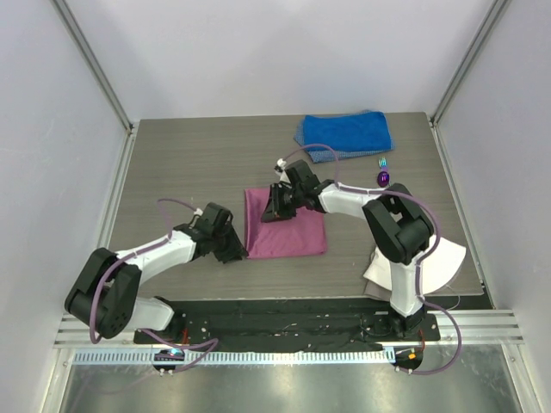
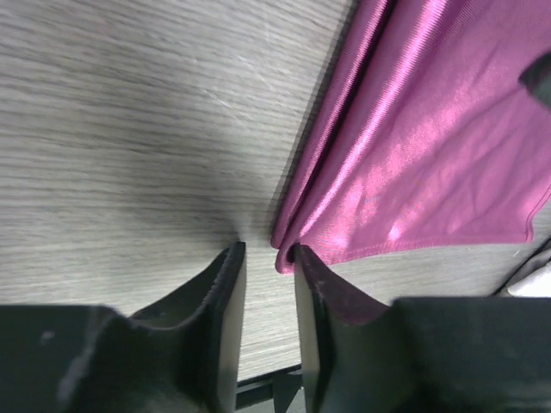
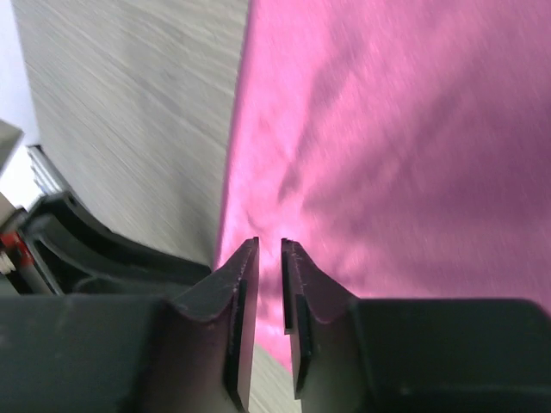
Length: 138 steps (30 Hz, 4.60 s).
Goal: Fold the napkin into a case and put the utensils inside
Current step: Smooth out the square-folded napkin at the center of the board.
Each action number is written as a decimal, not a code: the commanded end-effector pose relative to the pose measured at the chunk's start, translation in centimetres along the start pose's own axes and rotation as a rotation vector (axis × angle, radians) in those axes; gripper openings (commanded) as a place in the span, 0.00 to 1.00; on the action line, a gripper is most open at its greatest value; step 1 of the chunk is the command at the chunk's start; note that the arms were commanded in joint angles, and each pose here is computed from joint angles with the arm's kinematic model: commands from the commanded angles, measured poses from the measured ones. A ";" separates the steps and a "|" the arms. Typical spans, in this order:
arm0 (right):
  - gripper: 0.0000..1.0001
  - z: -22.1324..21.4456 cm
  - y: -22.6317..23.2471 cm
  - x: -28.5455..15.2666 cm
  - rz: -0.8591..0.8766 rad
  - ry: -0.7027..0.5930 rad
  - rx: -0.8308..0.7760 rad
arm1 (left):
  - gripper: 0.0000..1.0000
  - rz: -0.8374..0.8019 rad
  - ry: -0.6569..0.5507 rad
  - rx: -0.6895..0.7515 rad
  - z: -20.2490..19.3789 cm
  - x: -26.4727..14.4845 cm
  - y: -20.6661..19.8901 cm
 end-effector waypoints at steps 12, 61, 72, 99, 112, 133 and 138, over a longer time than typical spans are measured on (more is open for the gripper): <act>0.13 4.6 4.5 5.8 0.188 -0.055 0.010 | 0.12 -0.026 -0.006 -0.002 0.4 1.6 0.5; 0.12 10.9 0.7 8.1 0.161 -0.067 0.064 | 0.14 -0.099 0.063 0.042 3.9 3.5 -1.3; 0.52 9.9 2.3 -4.3 -0.093 -0.178 -0.050 | 0.43 -0.181 0.046 0.063 2.6 -0.1 -1.8; 0.36 -5.8 -11.2 -14.1 -0.479 -0.129 0.162 | 0.29 -0.206 0.106 0.045 0.5 1.2 -0.9; 0.27 -6.6 -10.9 -13.2 -0.418 -0.115 0.188 | 0.20 -0.193 0.114 0.031 -0.6 1.3 0.5; 0.33 -7.5 -11.2 -13.1 -0.414 -0.105 0.199 | 0.17 -0.192 0.135 0.020 -1.6 1.4 1.3; 0.33 -7.4 -11.1 -13.5 -0.427 -0.114 0.189 | 0.17 -0.192 0.131 0.021 -1.6 1.4 1.3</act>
Point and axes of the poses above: each gripper's point midway between its finger pads, its own x axis out along the fingers, its own y axis along the line the jaws close on, z = x × y, the point moved 1 cm from there along -x, back along the fingers, and after that the axes turned 3 degrees about -x, right-handed, at the moved point
